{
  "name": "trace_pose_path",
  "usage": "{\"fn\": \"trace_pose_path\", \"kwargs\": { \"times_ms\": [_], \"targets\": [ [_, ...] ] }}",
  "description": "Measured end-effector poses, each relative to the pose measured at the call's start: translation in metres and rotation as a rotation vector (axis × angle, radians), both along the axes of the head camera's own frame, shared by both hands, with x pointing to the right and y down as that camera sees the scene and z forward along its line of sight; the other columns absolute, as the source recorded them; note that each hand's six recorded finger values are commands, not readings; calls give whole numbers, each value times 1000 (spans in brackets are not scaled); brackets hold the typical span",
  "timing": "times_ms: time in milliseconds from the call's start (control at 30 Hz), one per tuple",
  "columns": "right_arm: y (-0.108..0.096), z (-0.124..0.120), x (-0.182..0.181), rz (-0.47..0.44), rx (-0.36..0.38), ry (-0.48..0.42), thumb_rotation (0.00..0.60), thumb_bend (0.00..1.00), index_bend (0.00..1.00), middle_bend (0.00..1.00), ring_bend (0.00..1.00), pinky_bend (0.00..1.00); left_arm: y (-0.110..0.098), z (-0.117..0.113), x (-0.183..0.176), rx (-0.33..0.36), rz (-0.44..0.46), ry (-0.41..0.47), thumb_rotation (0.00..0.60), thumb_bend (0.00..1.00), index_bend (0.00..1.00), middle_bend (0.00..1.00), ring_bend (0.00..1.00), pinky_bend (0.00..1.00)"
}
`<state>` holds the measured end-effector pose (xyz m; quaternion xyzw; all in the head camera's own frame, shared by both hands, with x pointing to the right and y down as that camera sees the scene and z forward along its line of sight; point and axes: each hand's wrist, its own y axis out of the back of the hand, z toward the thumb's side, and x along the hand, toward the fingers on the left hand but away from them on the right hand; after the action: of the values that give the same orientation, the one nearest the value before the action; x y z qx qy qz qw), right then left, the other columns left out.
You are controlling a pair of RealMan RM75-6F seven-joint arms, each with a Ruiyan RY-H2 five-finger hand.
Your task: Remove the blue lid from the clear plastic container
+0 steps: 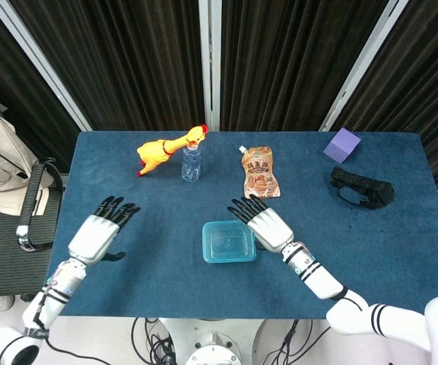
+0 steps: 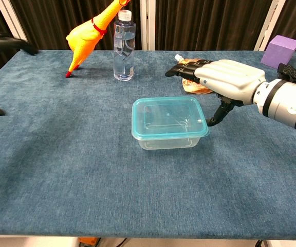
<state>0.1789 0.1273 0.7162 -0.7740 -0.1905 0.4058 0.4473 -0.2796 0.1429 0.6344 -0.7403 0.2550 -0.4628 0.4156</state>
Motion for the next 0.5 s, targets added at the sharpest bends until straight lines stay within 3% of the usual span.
{"fn": "trace_pose_path", "kwargs": {
  "times_ms": [267,500],
  "targets": [
    [13,-2,-19,-13,-17,-69,600,46,0,0,0,0,3,4,37,-41,52,43,600,0,90,88,0,0],
    [2,-26,22,43,44,-47,600,47,0,0,0,0,13,10,64,-88,130,50,600,0,75,78,0,0]
  ]
}}
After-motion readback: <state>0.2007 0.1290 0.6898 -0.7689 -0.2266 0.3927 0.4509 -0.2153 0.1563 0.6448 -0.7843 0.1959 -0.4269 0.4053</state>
